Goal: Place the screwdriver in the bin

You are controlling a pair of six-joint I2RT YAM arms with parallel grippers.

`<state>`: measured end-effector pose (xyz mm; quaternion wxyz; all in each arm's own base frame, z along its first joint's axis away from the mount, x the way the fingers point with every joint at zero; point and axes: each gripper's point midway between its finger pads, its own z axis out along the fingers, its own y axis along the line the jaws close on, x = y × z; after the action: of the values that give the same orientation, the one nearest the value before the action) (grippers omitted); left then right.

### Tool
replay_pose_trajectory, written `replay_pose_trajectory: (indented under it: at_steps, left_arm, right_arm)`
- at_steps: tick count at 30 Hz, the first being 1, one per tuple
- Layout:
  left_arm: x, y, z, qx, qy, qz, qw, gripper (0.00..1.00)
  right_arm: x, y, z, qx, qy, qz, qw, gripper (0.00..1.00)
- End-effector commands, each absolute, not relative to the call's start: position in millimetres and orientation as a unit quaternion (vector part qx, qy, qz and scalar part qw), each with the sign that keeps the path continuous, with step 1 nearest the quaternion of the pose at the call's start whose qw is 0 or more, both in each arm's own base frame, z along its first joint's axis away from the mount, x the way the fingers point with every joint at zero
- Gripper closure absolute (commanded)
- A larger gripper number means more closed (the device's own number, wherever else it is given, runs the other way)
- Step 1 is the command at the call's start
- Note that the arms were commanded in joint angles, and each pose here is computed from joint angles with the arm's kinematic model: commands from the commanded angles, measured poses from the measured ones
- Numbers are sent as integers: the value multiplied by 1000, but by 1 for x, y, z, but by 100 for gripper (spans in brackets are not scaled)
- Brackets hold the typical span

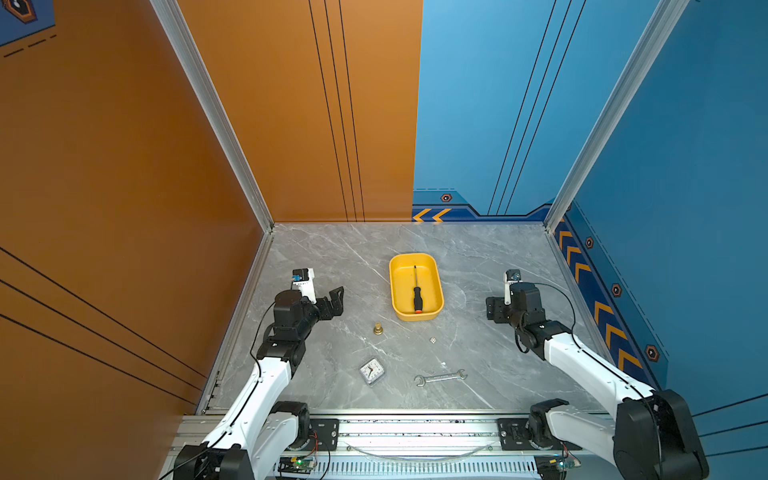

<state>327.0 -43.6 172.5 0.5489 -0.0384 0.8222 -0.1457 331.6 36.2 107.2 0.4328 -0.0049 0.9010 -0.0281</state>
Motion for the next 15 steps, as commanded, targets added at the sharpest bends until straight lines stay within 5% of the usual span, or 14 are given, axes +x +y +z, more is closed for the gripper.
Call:
replay_pose_trajectory:
  at_steps: [1, 15]
  left_arm:
    - [333, -17, 186, -42, 789, -65, 609, 2]
    - [368, -2, 143, -3, 793, 11, 609, 2]
  right_arm:
    - [350, 31, 134, -5, 861, -31, 508, 12]
    - [378, 4, 119, 27, 812, -67, 579, 13]
